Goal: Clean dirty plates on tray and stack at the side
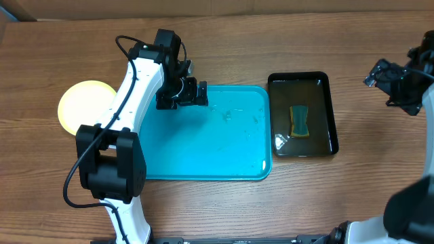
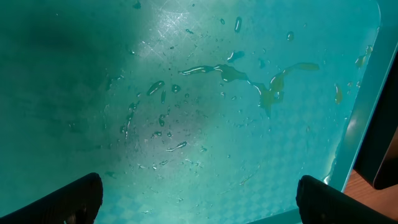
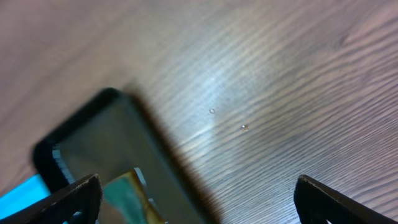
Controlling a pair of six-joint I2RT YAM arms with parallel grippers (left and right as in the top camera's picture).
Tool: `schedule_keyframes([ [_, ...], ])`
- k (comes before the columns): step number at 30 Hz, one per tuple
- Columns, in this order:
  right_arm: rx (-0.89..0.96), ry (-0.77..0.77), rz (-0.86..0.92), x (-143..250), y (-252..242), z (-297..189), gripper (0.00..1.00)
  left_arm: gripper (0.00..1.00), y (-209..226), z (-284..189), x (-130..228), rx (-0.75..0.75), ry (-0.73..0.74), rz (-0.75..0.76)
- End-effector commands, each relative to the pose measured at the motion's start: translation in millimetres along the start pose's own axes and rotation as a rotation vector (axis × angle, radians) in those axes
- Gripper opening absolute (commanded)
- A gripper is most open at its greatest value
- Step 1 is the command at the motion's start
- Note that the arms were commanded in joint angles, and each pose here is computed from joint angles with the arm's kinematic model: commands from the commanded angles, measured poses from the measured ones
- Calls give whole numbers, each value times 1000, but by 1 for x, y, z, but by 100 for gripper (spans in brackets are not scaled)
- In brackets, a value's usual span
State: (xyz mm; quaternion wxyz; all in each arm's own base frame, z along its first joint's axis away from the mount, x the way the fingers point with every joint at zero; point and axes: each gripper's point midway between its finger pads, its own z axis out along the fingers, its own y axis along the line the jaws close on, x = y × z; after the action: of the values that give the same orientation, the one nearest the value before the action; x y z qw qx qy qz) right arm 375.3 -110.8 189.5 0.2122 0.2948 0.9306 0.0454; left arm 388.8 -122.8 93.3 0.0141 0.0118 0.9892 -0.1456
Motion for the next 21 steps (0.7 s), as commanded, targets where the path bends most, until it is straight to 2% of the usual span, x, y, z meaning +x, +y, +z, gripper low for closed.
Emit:
schedule_keyframes([
  [1,-75,-171,-50,-5,23,-68,100,100,0,0,-4,-8,-8,8],
  [8,-199,-340,-158,17,62,-146,100,100,0,0,-4,-8,-8,8],
  [14,-372,-505,-281,62,90,-229,100,100,0,0,-4,-7,-8,8],
  [21,-547,-694,-351,116,77,-314,100,100,0,0,-4,-8,-8,8],
])
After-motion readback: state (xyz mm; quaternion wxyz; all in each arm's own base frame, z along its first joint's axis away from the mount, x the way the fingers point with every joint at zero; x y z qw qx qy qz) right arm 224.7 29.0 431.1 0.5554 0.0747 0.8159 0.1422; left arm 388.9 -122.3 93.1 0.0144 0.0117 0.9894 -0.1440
